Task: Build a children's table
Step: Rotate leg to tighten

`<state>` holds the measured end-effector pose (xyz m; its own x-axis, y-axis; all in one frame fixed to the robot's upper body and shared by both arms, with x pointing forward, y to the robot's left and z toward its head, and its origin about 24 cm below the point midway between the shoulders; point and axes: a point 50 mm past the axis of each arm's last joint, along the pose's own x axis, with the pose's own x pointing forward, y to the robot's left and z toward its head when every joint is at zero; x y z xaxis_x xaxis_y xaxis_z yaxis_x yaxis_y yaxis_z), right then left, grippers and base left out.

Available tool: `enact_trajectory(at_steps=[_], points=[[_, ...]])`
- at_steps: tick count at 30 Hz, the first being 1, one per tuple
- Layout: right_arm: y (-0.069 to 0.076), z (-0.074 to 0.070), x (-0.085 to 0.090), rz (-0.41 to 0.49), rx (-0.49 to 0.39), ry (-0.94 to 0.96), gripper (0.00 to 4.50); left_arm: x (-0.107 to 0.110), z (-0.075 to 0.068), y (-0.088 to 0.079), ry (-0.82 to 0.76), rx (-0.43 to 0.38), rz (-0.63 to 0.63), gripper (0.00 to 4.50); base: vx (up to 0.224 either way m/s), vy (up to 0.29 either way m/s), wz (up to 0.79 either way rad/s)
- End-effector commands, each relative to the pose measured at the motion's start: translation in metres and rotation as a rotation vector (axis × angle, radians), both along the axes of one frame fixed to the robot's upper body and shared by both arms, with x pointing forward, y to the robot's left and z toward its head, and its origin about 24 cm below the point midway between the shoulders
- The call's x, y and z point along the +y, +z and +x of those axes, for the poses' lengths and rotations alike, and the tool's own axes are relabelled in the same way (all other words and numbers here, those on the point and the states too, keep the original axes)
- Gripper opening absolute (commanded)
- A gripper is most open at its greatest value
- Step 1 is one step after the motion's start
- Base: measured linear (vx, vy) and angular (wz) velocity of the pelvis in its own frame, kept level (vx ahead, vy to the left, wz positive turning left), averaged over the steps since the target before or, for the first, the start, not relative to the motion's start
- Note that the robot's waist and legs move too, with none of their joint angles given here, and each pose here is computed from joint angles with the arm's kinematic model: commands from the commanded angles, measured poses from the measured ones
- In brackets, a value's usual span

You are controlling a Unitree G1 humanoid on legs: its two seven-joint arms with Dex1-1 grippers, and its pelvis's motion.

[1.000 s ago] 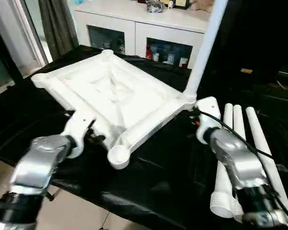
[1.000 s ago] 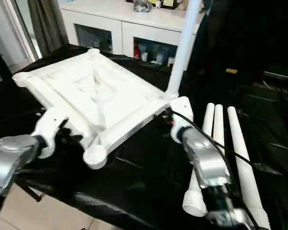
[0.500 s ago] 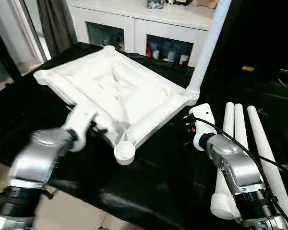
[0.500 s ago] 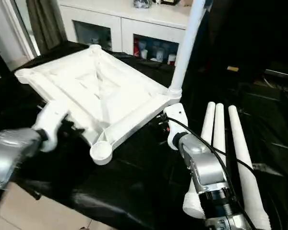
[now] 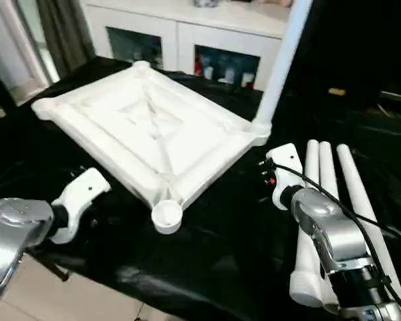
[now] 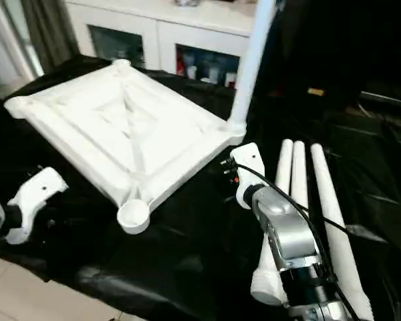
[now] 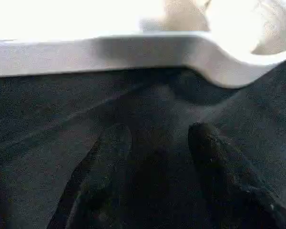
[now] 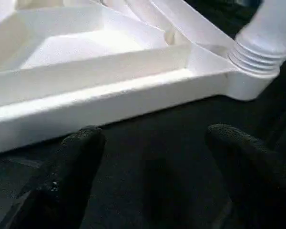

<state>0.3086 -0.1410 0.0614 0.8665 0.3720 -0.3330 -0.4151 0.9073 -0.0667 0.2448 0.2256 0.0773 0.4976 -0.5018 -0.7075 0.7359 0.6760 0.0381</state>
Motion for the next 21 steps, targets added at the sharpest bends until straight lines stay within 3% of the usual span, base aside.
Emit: enact_trajectory(at_steps=[1,9,13,21], points=[[0.003,-0.001,-0.007,0.007,-0.024,-0.029,3.93,-0.011,0.008,-0.012,0.036,-0.041,0.004,2.35,0.000,0.000,0.00],[0.005,-0.002,-0.011,0.009,-0.035,-0.054,3.93,-0.038,0.018,-0.021,0.011,-0.076,-0.033,2.35,0.000,0.000,0.00],[0.004,0.000,-0.009,-0.004,-0.040,-0.050,3.93,-0.060,0.031,-0.023,-0.009,-0.109,-0.053,2.35,0.000,0.000,0.00],[0.005,0.003,-0.007,-0.001,-0.045,-0.060,3.93,-0.071,0.038,-0.032,0.030,-0.120,-0.033,2.35,0.000,0.000,0.00]])
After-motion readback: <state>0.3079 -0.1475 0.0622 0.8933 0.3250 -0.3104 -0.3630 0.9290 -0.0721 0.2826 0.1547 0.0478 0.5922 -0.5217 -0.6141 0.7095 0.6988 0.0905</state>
